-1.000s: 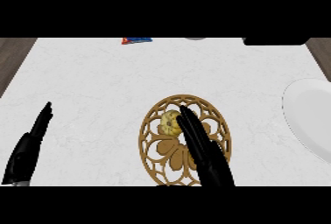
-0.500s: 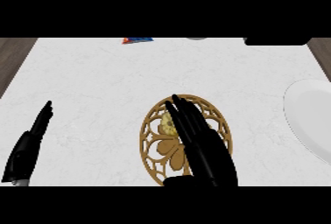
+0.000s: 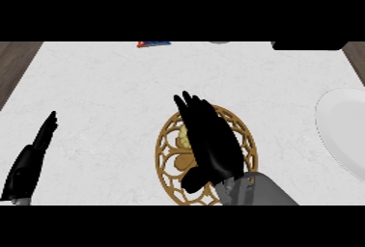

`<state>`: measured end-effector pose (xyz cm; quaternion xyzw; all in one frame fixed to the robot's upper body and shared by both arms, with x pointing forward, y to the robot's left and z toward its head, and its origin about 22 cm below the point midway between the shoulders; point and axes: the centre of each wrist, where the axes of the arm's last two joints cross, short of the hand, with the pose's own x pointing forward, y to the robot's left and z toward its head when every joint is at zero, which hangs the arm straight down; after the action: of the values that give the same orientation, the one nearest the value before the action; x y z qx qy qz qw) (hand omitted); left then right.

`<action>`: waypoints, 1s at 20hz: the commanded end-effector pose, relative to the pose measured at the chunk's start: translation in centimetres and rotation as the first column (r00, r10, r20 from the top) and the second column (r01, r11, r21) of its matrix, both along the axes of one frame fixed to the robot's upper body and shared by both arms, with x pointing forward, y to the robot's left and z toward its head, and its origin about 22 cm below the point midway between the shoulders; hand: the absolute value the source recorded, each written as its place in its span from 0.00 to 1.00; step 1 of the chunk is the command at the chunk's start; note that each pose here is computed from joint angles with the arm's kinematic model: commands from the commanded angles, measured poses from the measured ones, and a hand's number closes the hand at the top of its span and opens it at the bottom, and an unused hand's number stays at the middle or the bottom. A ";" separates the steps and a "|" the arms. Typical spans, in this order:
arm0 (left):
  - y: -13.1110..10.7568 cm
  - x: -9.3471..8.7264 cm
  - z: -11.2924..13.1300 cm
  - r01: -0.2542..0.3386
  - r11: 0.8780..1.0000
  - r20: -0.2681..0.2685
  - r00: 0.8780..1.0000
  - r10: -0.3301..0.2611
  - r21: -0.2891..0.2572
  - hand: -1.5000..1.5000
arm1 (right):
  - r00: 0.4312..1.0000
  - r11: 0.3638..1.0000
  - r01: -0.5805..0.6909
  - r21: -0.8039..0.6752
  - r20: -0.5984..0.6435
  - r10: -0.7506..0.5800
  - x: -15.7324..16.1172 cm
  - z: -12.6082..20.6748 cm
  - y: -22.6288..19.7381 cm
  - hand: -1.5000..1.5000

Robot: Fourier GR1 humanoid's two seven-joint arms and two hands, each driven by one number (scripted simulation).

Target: Pick the squash from the placemat and place it in the plate

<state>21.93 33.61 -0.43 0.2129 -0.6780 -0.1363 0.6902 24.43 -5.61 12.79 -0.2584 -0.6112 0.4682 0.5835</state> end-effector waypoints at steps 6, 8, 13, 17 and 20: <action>-0.5 0.0 -0.8 0.014 1.000 -0.006 1.000 -0.014 -0.012 0.50 | 0.990 0.975 -0.047 -0.217 -0.140 0.017 4.1 -0.2 -0.4 0.00; -0.3 -1.6 0.2 0.002 1.000 -0.002 1.000 -0.002 0.003 0.50 | 0.989 0.976 -0.052 -0.213 -0.145 0.021 2.7 -1.7 -1.5 0.00; 0.8 -1.8 -2.0 -0.007 1.000 -0.013 1.000 0.007 -0.008 0.50 | 0.981 0.970 -0.071 -0.234 -0.191 0.026 3.1 -2.2 0.1 0.00; -0.3 0.0 0.3 -0.004 1.000 -0.002 1.000 0.004 -0.016 0.50 | 0.968 0.965 -0.116 -0.235 -0.244 0.057 4.8 -4.7 -0.2 0.00; -1.0 -0.4 -0.9 0.008 1.000 -0.003 1.000 -0.008 -0.019 0.50 | 0.968 0.964 -0.099 -0.248 -0.247 0.036 6.2 -6.2 -0.5 0.00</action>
<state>22.00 33.91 -0.67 0.2073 -0.6775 -0.1319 0.6933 29.42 -5.99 8.57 -0.2549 -0.4902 0.5843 0.5944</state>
